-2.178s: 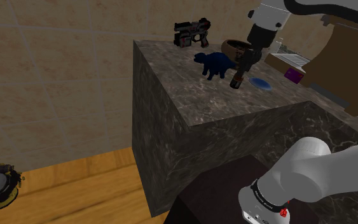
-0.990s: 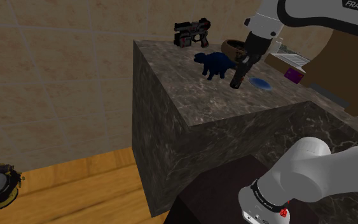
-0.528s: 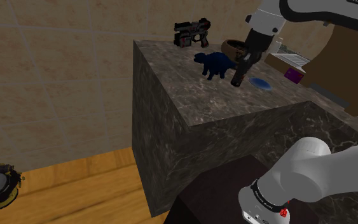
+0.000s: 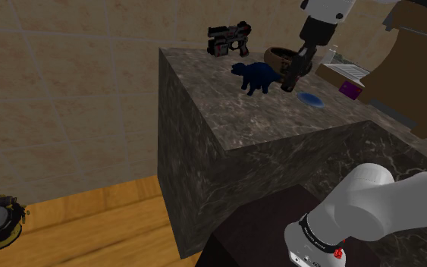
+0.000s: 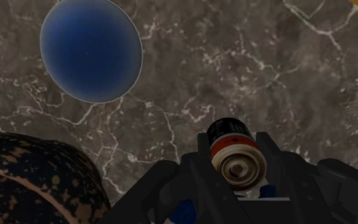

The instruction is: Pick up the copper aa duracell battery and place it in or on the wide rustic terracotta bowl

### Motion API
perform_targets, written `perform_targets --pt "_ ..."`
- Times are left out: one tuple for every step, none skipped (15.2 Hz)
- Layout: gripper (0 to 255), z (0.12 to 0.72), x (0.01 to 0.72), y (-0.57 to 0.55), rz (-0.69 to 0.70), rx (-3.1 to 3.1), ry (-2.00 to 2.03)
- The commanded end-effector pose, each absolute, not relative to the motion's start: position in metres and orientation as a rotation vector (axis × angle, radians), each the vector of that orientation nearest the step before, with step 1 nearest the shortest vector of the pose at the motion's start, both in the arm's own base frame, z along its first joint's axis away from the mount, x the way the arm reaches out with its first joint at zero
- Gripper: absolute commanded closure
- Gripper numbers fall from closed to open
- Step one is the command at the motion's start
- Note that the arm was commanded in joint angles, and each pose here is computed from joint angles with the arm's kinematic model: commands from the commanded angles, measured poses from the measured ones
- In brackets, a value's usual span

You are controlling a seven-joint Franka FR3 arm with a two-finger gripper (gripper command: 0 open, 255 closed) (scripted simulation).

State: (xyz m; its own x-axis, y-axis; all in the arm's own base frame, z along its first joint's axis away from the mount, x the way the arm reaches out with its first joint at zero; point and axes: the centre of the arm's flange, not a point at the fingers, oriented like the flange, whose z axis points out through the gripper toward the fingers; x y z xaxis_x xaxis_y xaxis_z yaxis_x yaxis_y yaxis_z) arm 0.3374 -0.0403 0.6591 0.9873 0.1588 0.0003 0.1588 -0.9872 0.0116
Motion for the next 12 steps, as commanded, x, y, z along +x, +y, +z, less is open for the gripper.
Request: perform_targets --pt "255 0.67 0.338 -0.04 0.001 3.12 0.249" --pt "255 0.675 0.338 -0.04 0.001 3.12 0.249" --pt "255 0.681 0.338 -0.04 0.001 3.12 0.249" --pt "255 0.686 0.338 -0.04 0.001 3.12 0.249" --pt "255 0.691 0.338 -0.04 0.001 3.12 0.249" --pt "255 0.696 0.338 -0.04 0.001 3.12 0.249" --pt "255 0.702 0.338 -0.04 0.001 3.12 0.249" --pt "255 0.707 0.338 -0.04 0.001 3.12 0.249" --pt "255 0.712 0.338 -0.04 0.001 3.12 0.249" --pt "255 0.717 0.338 -0.04 0.001 3.12 0.249" --pt "255 0.723 0.338 -0.04 0.001 3.12 0.249" --pt "255 0.728 0.338 -0.04 0.001 3.12 0.249"
